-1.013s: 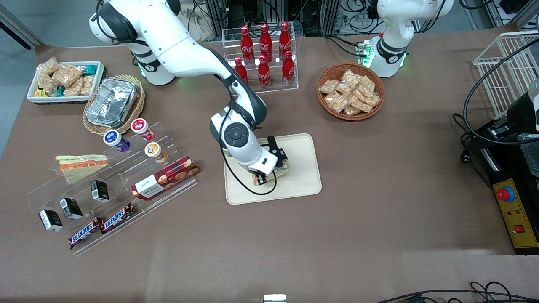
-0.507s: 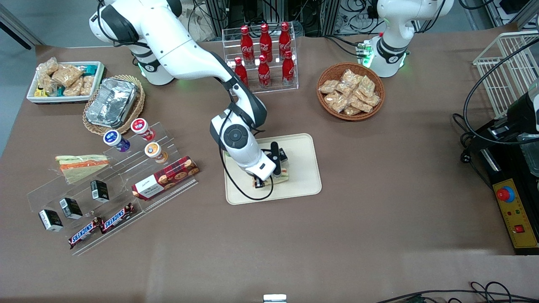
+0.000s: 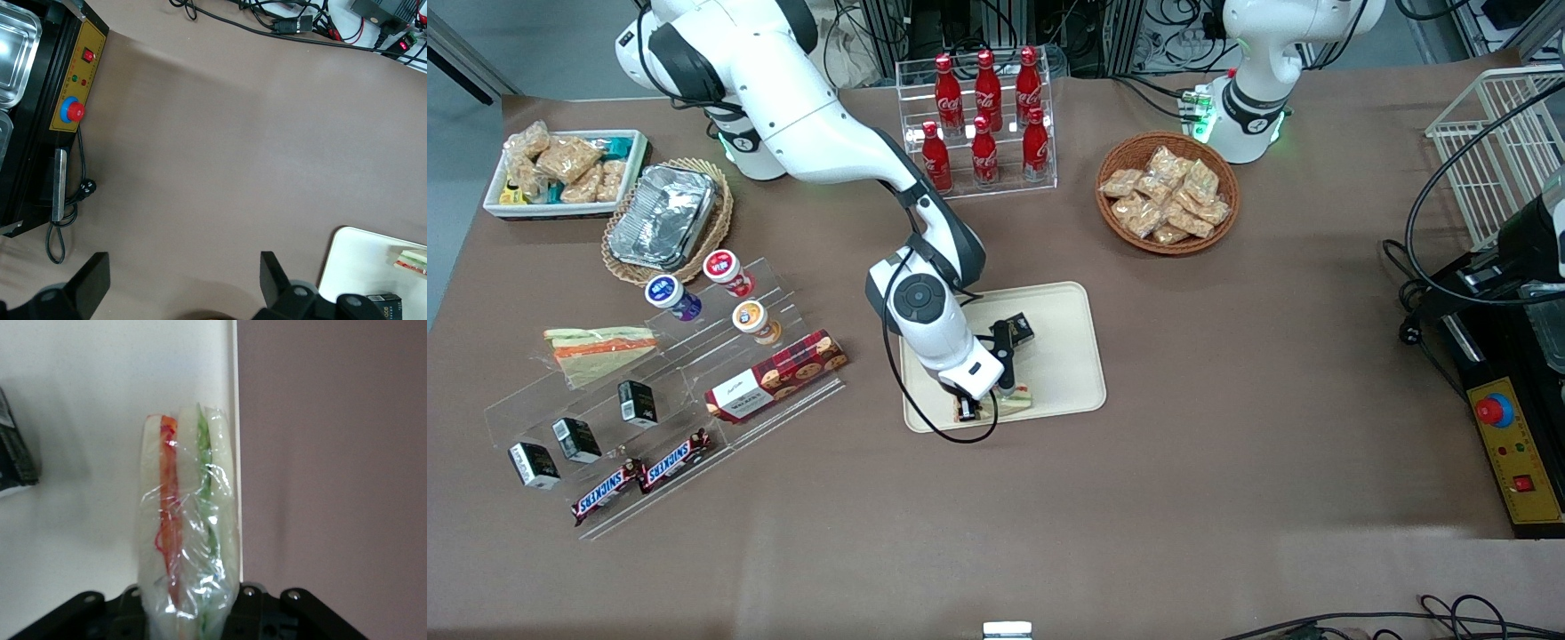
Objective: Place sandwich on tray
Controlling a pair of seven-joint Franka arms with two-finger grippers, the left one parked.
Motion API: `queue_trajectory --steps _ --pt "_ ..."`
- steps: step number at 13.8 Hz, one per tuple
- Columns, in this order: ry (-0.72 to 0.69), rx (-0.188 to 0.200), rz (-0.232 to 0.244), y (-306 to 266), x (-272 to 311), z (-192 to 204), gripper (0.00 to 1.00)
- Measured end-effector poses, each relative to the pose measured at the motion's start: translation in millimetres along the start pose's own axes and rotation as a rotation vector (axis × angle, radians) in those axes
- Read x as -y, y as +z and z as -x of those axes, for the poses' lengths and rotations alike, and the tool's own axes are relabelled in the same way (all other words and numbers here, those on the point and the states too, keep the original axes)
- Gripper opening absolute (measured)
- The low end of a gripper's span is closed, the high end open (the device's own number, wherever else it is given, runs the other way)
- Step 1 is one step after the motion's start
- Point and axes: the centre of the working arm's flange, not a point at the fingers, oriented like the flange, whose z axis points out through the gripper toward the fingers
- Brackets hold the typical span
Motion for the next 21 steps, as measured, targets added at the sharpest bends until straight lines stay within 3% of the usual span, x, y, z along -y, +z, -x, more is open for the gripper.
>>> queue_trajectory --steps 3,6,9,12,14,18,21 --pt "-0.025 0.011 0.009 -0.9 1.9 -4.2 0.69" --pt "0.046 0.017 0.013 -13.6 -5.1 1.9 0.97" --pt "0.212 0.082 -0.076 -66.4 -13.9 18.9 1.00" --pt "0.405 0.142 -0.147 -155.1 -40.7 78.6 1.00" --pt "0.520 0.133 -0.136 -210.7 -66.2 144.0 1.00" --pt "0.859 0.122 -0.069 -286.5 -96.1 288.1 1.00" --pt "1.078 0.137 -0.073 -331.7 -88.4 369.7 1.00"
